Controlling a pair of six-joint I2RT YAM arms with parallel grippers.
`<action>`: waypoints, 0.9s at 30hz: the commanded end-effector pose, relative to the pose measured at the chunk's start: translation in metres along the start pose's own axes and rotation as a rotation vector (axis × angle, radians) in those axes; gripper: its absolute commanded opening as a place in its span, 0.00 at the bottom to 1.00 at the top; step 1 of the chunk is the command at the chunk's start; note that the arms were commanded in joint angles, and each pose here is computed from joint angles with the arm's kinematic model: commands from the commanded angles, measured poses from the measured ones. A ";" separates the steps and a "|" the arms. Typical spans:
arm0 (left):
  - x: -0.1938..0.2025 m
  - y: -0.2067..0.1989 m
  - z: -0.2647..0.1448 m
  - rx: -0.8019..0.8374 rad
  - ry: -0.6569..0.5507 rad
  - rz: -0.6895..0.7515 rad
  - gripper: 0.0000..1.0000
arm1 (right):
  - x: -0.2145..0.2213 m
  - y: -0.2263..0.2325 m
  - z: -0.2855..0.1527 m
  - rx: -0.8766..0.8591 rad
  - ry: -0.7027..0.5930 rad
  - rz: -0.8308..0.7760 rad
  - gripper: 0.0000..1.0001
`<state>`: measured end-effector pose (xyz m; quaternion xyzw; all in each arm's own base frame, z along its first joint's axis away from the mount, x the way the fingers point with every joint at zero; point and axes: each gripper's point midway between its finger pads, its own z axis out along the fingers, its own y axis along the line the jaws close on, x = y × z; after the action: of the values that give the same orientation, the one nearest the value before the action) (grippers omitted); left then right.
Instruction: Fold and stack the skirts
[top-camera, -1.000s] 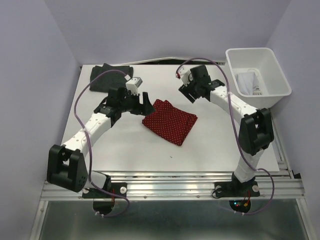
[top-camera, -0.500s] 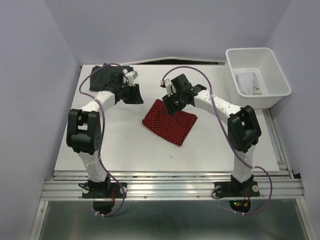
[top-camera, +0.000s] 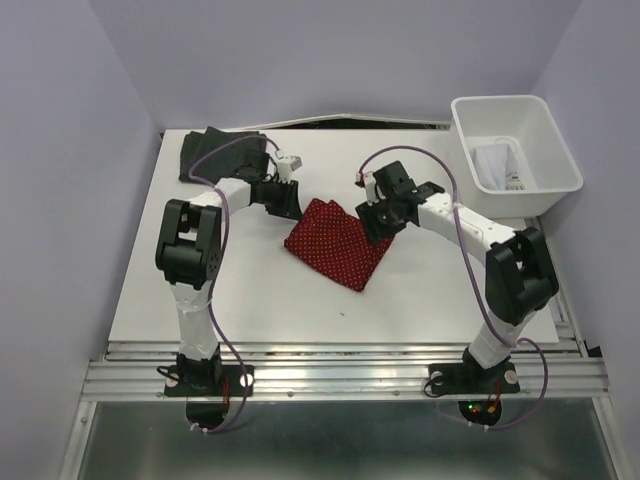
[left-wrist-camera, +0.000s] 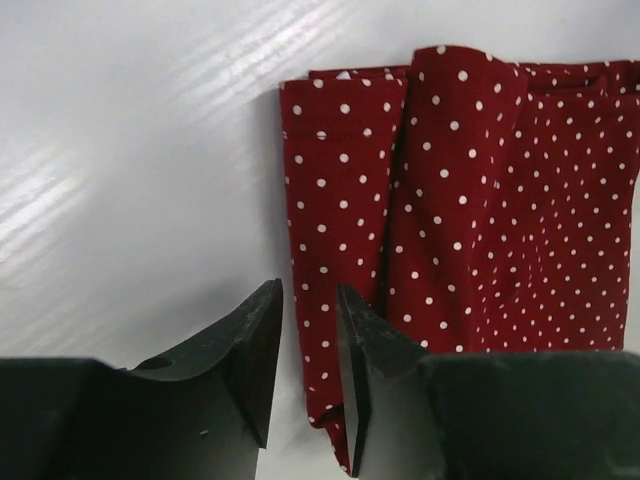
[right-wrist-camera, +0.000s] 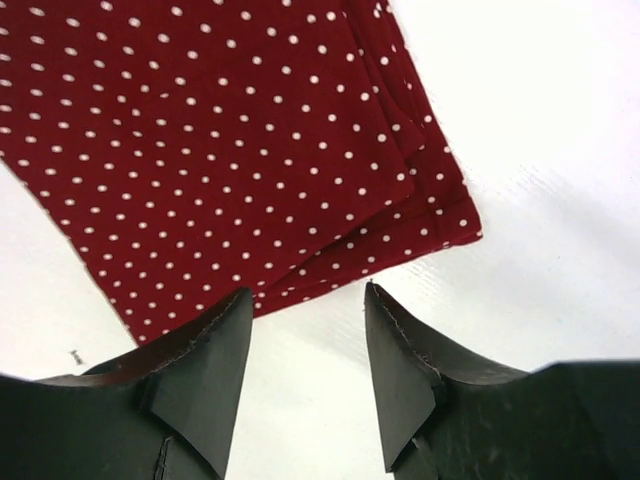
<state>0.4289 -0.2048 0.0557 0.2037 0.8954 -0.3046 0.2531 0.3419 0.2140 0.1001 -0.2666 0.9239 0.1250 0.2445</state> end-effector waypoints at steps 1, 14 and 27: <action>0.014 -0.025 0.000 0.096 0.034 0.017 0.34 | 0.015 -0.018 0.015 0.058 0.052 -0.015 0.53; 0.078 -0.058 -0.029 0.147 0.065 -0.140 0.00 | -0.020 -0.071 0.081 0.141 0.036 -0.112 0.47; -0.015 -0.013 -0.163 -0.223 -0.438 -0.064 0.98 | -0.148 -0.028 -0.009 0.014 -0.322 -0.057 0.57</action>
<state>0.3559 -0.1535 0.1197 0.1074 0.8873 -0.3174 0.3170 0.4661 0.2205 0.0795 -0.2829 0.9066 0.0772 0.3034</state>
